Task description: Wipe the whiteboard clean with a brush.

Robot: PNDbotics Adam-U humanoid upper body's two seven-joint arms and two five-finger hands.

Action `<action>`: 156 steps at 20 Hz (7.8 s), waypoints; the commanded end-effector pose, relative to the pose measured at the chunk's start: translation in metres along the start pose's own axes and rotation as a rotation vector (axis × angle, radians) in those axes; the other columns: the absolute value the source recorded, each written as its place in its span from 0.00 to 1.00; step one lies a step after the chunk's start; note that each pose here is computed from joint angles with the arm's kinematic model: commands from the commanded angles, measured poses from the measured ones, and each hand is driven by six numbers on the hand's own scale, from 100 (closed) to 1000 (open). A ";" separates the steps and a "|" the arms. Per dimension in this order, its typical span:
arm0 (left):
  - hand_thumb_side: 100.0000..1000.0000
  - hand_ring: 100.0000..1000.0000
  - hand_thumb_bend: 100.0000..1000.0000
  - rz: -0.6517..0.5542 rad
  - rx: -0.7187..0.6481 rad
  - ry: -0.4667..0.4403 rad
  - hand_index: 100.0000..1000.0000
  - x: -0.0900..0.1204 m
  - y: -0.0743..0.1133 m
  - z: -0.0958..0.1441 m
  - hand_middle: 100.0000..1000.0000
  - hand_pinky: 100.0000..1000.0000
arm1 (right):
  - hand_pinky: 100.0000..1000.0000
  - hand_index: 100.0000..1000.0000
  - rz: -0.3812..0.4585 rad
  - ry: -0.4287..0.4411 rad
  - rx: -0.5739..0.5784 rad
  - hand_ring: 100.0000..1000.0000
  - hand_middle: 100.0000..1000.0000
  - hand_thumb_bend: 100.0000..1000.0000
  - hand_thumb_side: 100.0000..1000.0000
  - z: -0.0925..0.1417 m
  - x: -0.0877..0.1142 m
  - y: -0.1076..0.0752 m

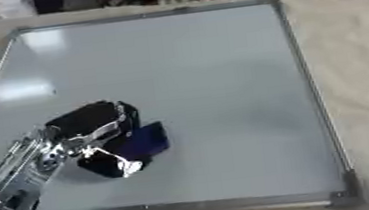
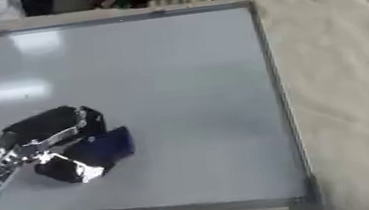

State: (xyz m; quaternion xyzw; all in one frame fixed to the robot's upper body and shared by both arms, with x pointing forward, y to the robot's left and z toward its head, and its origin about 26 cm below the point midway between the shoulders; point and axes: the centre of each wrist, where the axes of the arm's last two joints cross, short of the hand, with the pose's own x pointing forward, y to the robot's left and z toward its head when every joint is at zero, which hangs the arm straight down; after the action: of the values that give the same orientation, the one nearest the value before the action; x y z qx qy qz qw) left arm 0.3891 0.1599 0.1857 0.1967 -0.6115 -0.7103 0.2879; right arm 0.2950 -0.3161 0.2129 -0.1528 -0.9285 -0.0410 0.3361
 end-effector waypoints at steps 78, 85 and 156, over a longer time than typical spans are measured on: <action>0.17 0.52 0.02 0.200 0.313 0.795 0.00 -0.173 0.043 0.051 0.35 0.46 | 0.91 0.86 -0.021 -0.063 0.025 0.93 0.66 0.13 1.00 -0.009 0.009 0.003; 0.16 0.56 0.04 0.183 0.280 0.794 0.04 -0.173 0.039 0.048 0.37 0.51 | 0.91 0.87 -0.020 -0.054 0.021 0.93 0.66 0.13 1.00 -0.008 0.008 0.003; 0.35 0.43 0.09 0.199 0.199 0.725 0.15 -0.166 0.044 0.031 0.20 0.50 | 0.92 0.87 -0.025 -0.031 -0.003 0.94 0.65 0.14 0.97 -0.005 0.007 0.005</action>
State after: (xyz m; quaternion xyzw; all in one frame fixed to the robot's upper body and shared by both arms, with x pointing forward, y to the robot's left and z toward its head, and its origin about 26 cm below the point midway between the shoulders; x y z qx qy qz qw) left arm 0.5004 0.2942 0.2275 0.4106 -0.5539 -0.4919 0.5317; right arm 0.2968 -0.3121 0.2149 -0.1448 -0.9311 -0.0485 0.3313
